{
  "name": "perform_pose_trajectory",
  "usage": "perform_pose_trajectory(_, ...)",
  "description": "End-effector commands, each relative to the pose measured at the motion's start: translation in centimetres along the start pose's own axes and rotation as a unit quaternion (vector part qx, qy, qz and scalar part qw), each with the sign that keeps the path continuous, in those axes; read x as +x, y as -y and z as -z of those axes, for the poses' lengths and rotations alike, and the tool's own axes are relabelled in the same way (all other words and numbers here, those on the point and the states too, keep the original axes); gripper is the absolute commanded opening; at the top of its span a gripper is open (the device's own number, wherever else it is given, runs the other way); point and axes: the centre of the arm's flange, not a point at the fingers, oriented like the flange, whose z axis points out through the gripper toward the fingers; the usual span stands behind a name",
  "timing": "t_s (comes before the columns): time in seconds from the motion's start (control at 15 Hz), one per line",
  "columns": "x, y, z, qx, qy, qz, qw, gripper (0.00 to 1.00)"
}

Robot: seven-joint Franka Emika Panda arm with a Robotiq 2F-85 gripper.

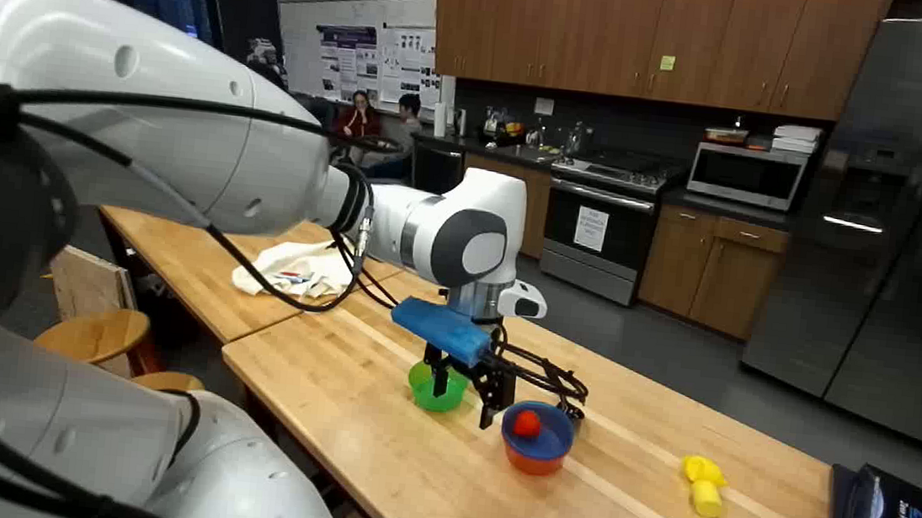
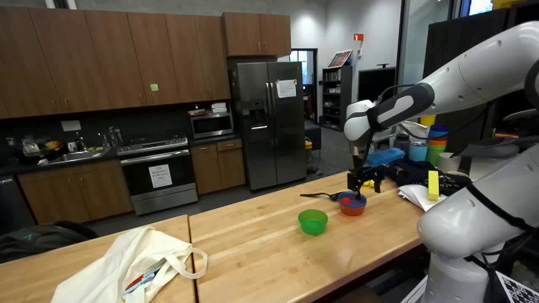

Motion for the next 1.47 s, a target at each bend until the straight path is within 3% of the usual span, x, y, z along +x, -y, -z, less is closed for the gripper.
perform_pose_trajectory(0.0, 0.0, 0.0, 0.0, 0.000, 0.000, 0.000, 1.0000, 1.00)
perform_pose_trajectory(1.4, 0.3, -1.3, 0.3, 0.007, -0.002, -0.004, 1.0000, 1.00)
